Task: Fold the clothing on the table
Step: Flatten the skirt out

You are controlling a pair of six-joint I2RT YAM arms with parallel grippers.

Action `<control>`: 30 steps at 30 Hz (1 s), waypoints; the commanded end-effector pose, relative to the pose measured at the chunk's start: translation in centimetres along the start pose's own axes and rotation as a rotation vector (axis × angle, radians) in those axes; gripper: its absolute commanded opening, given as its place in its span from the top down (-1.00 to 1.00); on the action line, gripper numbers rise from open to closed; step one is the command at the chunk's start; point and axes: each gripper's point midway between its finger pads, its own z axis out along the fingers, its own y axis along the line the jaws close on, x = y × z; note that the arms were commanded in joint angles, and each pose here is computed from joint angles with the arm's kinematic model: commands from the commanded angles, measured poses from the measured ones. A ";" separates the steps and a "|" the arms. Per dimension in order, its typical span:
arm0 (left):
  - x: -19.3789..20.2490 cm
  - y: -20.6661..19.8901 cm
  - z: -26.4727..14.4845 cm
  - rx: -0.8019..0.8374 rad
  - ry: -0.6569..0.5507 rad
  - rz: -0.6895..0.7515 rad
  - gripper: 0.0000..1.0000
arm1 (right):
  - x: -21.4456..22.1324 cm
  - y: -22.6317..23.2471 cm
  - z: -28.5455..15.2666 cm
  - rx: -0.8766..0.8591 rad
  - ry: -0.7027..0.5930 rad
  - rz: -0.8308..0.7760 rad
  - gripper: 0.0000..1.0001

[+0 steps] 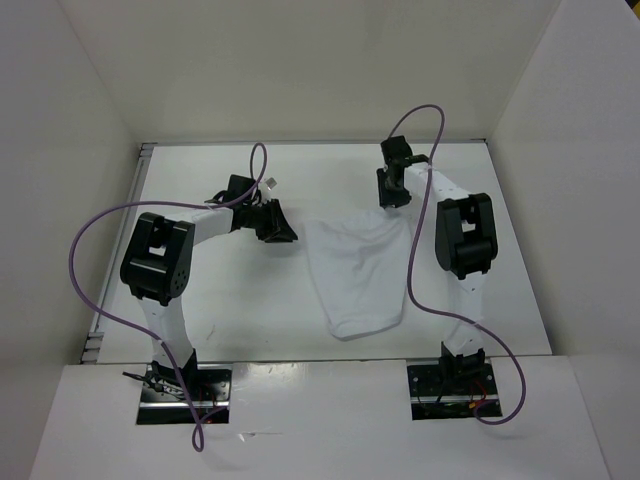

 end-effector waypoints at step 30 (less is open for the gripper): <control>-3.8 1.9 -6.4 -0.012 -0.135 -0.004 0.36 | -2.3 16.9 -21.8 -0.436 -0.202 -0.168 1.00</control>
